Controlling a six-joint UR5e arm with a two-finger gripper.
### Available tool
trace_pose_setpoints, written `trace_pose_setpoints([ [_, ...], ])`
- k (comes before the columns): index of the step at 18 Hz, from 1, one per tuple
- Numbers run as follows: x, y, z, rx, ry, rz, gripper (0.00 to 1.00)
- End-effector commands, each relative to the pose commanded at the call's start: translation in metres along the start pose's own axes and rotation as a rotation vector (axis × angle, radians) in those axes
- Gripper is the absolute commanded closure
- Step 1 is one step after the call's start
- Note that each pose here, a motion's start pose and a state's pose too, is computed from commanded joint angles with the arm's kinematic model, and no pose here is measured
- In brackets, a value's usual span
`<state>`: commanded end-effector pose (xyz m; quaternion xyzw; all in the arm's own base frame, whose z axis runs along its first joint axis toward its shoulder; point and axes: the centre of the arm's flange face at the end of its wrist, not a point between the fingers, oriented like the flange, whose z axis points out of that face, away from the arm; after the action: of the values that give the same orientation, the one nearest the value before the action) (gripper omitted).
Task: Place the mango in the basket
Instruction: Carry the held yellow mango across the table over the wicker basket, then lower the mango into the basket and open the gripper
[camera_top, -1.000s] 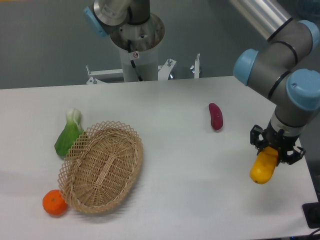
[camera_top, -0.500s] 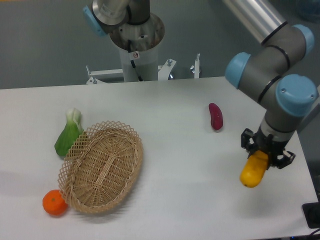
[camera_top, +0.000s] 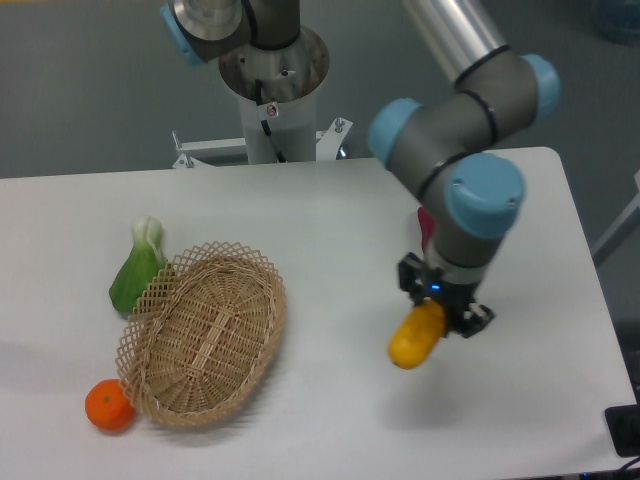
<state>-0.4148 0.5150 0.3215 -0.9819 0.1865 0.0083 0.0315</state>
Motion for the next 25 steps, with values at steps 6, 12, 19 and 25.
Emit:
trace_pose_setpoints([
  [6, 0.046, -0.067, 0.007, 0.003, 0.012, 0.044, 0.66],
  [12, 0.09, -0.086, 0.023, -0.012, 0.055, 0.111, 0.6],
  [19, 0.141, -0.125, 0.051, -0.037, 0.103, 0.201, 0.54],
  [25, 0.175, -0.143, 0.071, -0.025, 0.079, 0.251, 0.41],
])
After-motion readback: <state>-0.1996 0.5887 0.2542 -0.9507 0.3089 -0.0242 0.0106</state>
